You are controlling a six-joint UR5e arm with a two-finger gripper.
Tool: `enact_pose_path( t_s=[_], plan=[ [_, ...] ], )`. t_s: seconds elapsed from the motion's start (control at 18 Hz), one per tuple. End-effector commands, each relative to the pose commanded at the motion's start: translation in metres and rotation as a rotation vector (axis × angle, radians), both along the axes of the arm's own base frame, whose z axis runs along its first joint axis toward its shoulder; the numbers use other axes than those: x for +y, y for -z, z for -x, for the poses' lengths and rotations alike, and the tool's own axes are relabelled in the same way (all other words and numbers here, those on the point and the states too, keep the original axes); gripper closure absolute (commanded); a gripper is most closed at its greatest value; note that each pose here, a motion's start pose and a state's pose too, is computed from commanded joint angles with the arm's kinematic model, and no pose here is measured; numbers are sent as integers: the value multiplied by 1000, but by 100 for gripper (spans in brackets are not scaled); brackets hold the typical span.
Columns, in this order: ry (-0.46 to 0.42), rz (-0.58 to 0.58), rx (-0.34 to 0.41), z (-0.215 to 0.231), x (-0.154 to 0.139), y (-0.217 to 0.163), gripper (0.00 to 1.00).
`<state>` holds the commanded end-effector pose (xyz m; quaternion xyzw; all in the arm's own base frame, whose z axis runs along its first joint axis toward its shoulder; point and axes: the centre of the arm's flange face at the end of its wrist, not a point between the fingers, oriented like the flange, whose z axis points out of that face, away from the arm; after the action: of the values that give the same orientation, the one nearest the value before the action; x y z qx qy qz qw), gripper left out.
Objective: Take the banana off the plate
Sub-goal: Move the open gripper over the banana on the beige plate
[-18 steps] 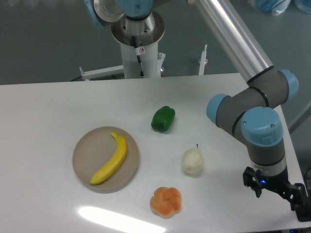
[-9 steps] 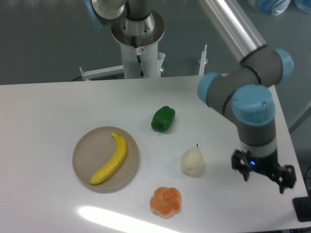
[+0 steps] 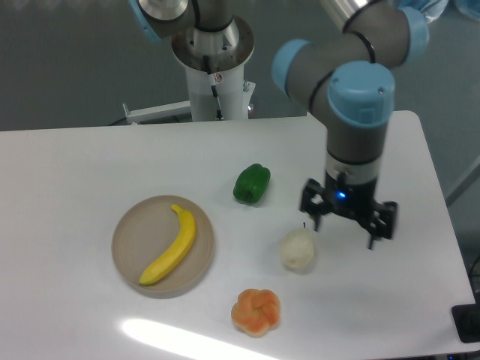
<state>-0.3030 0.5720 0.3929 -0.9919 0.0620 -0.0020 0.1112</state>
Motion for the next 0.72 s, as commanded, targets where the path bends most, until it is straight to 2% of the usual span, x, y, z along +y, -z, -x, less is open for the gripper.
enact_pose_path(
  t_s=[0.11, 0.28, 0.44, 0.56, 0.72],
  plan=[
    [-53, -5, -41, -27, -8, 2, 0],
    [-59, 21, -74, -79, 5, 21, 0],
    [-71, -4, -68, -125, 15, 48, 0],
    [-55, -35, -50, -151, 12, 79, 0],
    [-43, -14, -51, -170, 3, 113, 0]
  ],
)
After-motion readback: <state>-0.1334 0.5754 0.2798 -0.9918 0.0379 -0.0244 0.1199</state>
